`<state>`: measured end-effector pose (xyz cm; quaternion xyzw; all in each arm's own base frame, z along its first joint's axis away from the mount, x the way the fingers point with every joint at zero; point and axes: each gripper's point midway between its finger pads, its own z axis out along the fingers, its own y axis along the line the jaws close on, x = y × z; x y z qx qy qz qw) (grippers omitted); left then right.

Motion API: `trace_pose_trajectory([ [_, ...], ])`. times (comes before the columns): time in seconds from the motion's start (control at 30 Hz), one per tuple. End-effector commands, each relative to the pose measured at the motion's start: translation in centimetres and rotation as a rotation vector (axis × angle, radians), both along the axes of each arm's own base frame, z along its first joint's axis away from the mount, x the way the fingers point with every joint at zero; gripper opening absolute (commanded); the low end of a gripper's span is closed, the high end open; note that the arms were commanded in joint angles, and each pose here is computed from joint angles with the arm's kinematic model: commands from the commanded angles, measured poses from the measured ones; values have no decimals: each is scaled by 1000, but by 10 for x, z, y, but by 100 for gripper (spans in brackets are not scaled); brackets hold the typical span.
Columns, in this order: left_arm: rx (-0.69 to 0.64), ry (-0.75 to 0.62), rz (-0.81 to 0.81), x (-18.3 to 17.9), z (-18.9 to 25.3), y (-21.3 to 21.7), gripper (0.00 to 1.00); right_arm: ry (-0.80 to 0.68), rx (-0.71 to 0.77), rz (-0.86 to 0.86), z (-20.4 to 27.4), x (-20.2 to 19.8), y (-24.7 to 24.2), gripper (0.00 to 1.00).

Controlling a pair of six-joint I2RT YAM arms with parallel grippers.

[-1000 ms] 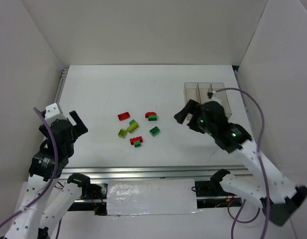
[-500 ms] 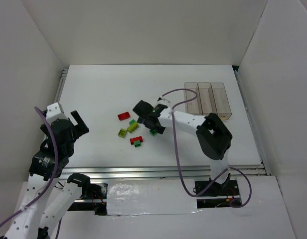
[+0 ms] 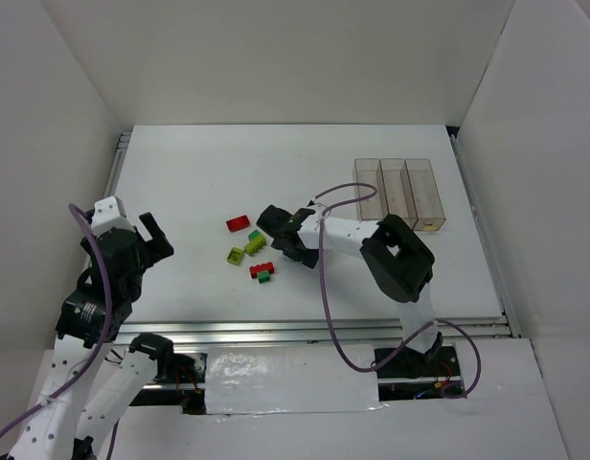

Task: Sort the legos into containers by color

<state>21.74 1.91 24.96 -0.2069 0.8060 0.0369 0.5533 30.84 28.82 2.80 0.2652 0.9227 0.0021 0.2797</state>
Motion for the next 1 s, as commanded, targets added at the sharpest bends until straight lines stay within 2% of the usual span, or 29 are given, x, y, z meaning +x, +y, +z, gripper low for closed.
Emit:
trace_pose_trajectory([
  [0.0, -6, -57, -13, 5, 16, -2, 100, 5, -32, -30, -12, -2, -7, 86],
  [0.07, -6, -55, -20, 6, 15, -3, 100, -1, -34, -30, -12, -2, -10, 78],
  [0.1, -7, -57, -21, 6, 16, -3, 100, -7, -34, -32, -11, -2, -12, 65],
  [0.17, -7, -53, -27, 6, 15, -4, 99, -22, -35, -33, -7, -1, -14, 57],
  [0.2, -8, -53, -29, 7, 15, -5, 100, -22, -45, -34, -5, -2, -17, 40],
  [0.3, -7, -51, -30, 6, 14, -5, 99, -48, -47, -43, 10, -2, -22, 9],
  [0.33, -7, -54, -30, 6, 15, -5, 99, -51, -57, -37, 14, -5, -26, 1],
  [0.5, -7, -53, -35, 7, 15, -6, 100, -195, -85, 26, 79, 5, -52, 1],
  [0.53, -6, -47, -35, 8, 14, -6, 99, -219, -117, 106, 89, 17, -60, 1],
  [0.6, -6, -42, -37, 8, 13, -6, 99, -252, -94, 153, 111, 33, -69, 1],
  [0.63, -6, -42, -38, 9, 13, -7, 100, -246, -137, 232, 117, 40, -78, 1],
  [0.73, -3, -38, -41, 9, 12, -7, 100, -236, -161, 275, 132, 71, -113, 1],
  [0.87, -3, -43, -51, 10, 13, -8, 100, -213, -203, 240, 137, 112, -162, 4],
  [0.97, -2, -39, -57, 10, 12, -9, 100, -181, -227, 239, 134, 134, -177, 4],
])
